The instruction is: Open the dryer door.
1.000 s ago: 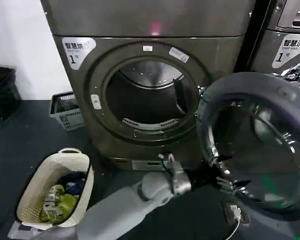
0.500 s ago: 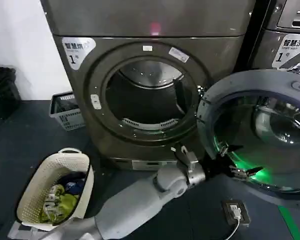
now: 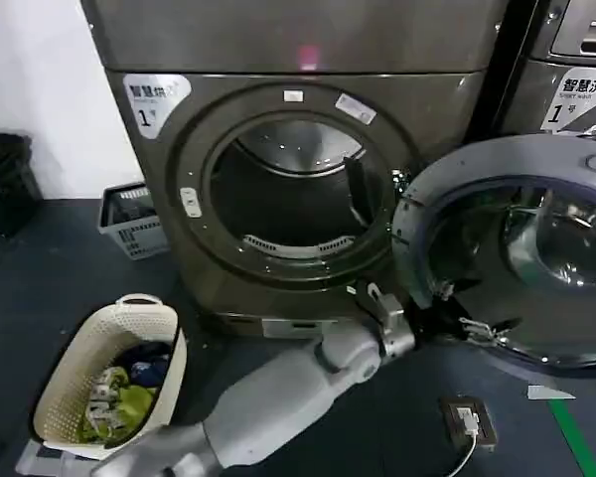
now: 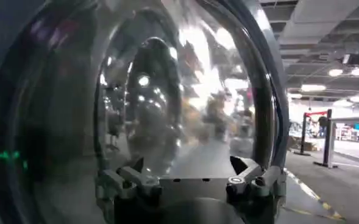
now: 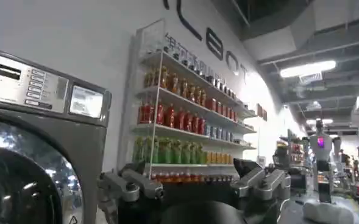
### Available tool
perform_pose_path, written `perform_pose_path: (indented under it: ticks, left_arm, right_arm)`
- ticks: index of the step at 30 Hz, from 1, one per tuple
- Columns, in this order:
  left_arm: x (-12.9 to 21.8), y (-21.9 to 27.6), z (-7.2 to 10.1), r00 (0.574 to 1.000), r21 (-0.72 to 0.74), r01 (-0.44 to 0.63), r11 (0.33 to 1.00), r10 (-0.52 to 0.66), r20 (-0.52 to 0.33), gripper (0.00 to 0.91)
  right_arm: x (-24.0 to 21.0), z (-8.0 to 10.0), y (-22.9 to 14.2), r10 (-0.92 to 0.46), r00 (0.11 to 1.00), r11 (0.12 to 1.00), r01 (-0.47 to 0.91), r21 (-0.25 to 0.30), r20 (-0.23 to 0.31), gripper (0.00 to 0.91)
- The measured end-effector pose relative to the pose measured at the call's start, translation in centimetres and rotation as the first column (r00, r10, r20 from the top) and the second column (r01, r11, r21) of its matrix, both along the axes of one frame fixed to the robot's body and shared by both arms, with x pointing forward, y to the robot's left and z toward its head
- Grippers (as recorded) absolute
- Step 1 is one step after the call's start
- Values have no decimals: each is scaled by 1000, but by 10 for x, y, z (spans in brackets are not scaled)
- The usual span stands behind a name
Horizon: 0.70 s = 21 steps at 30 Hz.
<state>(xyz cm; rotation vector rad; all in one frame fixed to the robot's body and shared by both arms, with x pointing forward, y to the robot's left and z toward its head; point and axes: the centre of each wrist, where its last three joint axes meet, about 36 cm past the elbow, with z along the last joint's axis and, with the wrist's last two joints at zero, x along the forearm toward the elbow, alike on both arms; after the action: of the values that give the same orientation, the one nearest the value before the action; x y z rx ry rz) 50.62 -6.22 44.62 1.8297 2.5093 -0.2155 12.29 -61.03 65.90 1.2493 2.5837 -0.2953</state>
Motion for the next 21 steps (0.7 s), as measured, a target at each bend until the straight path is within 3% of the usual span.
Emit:
perform_pose_path:
  ticks: [21]
  left_arm:
    - [14, -11, 7, 999, -4, -28, 1000, 28, 18, 907]
  right_arm:
    - [-1, 1, 2, 5, 1000, 1000, -5, -11, -3, 907]
